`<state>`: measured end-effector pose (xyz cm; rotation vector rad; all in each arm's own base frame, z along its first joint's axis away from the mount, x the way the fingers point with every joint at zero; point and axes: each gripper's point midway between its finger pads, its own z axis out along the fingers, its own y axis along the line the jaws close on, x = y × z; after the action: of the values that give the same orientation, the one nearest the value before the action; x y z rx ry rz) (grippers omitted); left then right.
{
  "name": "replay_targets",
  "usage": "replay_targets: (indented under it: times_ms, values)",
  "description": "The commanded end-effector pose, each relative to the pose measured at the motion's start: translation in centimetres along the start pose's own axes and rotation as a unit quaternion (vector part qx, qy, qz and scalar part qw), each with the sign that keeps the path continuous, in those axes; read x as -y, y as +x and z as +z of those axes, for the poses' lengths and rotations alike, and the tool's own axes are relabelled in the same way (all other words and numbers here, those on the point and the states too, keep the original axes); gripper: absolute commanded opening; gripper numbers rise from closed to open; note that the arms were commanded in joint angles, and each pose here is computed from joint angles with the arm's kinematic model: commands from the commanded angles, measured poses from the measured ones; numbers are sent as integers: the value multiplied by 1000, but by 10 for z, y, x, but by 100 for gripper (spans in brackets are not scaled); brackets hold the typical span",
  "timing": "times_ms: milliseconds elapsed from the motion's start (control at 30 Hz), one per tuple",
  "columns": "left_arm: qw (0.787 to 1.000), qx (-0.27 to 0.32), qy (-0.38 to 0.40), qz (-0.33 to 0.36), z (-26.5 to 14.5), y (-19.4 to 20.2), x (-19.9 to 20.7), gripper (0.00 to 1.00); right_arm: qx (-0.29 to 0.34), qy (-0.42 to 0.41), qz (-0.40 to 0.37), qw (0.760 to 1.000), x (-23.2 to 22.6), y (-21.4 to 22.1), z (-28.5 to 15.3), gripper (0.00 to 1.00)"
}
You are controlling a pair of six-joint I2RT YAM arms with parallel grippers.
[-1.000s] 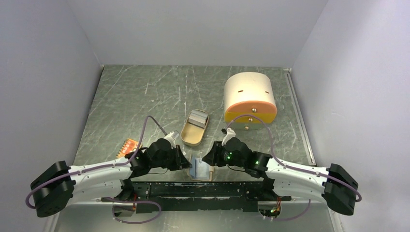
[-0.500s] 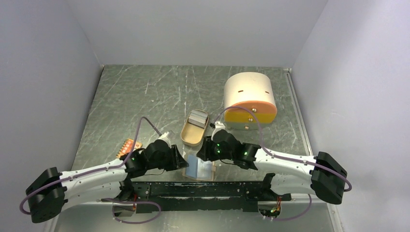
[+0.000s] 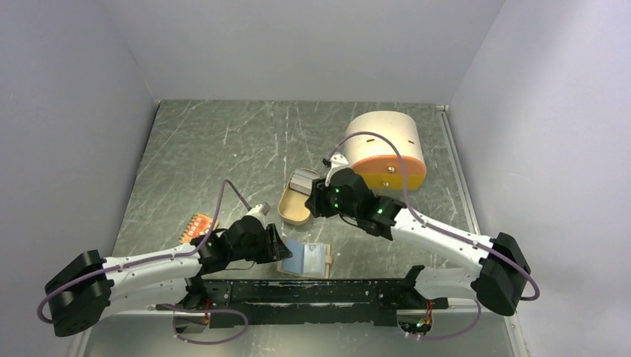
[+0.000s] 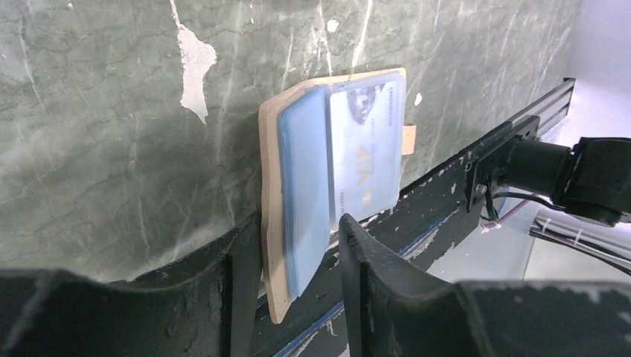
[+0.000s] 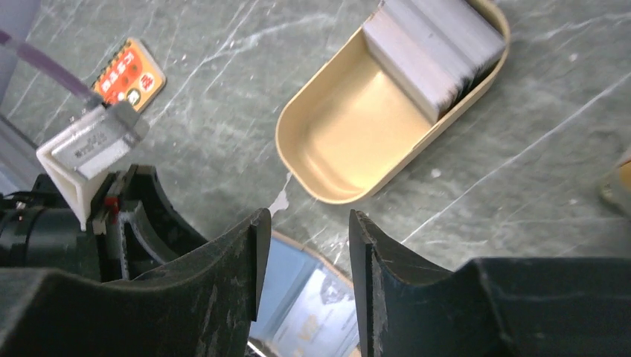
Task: Put the credit cards into the card holder
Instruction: Pick up the credit card from the storage box.
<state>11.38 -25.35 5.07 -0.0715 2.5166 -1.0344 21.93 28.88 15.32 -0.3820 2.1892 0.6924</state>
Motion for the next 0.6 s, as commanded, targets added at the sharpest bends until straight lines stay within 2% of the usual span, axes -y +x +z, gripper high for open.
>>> replay_targets:
  times_ms: [0, 133, 267, 567]
  values:
    - [999, 3, 25, 24, 4, -3, 12, 45, 4, 10, -46, 999, 16, -18, 2, 47]
    - [999, -7, 32, 29, 6, 1, 13, 33, 1, 28, -102, 994, 25, -29, 20, 50]
    - [999, -14, 34, 33, 7, 3, 13, 21, -38, 48, -176, 982, 31, -38, 47, 57]
    - [1000, -8, 3, 22, 1, 3, -1, 17, -67, 62, -295, 951, 41, -49, 90, 72]
